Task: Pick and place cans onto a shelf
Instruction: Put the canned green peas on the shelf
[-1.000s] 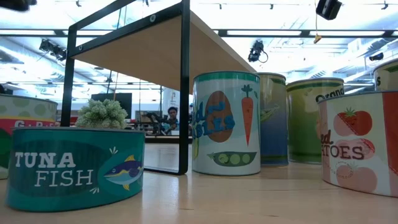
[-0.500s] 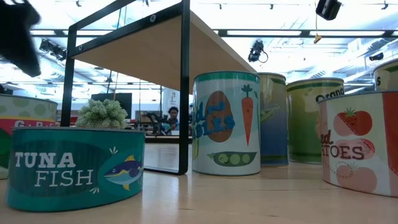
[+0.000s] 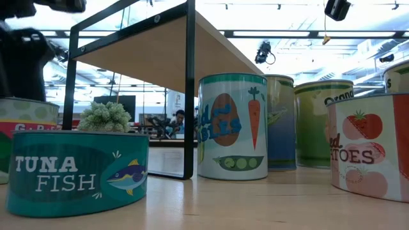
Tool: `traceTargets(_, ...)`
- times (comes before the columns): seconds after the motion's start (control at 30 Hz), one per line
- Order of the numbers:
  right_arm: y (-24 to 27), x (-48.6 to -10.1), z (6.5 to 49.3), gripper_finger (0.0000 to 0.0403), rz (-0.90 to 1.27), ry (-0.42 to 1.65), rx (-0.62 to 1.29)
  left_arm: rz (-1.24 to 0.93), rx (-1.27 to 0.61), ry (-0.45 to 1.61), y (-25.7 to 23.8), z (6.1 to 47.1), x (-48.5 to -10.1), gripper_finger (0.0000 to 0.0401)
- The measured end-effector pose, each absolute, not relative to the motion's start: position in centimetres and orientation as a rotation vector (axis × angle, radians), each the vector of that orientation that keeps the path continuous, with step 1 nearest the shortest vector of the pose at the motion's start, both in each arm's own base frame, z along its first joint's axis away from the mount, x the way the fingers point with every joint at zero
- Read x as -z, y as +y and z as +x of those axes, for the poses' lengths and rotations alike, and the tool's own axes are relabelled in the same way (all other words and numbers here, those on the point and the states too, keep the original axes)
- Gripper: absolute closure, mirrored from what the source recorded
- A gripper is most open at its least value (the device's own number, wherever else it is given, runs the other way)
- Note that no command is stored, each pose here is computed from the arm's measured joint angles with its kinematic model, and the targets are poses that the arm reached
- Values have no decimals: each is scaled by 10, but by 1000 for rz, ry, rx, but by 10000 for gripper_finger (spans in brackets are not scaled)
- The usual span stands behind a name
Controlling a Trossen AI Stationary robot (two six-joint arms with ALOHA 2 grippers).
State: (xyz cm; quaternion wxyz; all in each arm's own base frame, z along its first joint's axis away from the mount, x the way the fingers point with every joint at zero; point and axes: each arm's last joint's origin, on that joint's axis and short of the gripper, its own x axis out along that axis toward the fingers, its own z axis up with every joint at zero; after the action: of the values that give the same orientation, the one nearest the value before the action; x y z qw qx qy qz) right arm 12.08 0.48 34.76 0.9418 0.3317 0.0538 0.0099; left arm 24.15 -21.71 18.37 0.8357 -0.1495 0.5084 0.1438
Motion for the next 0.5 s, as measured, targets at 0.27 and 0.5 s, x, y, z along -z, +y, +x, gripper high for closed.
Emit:
traceTargets(0.27, 5, -348, 121, 376, 672, 110, -20, -299, -309, 1091, -213, 234, -169, 12)
traceTargets(0.5, 5, -348, 121, 376, 669, 110, -21, -320, -307, 1068, -212, 238, -163, 12)
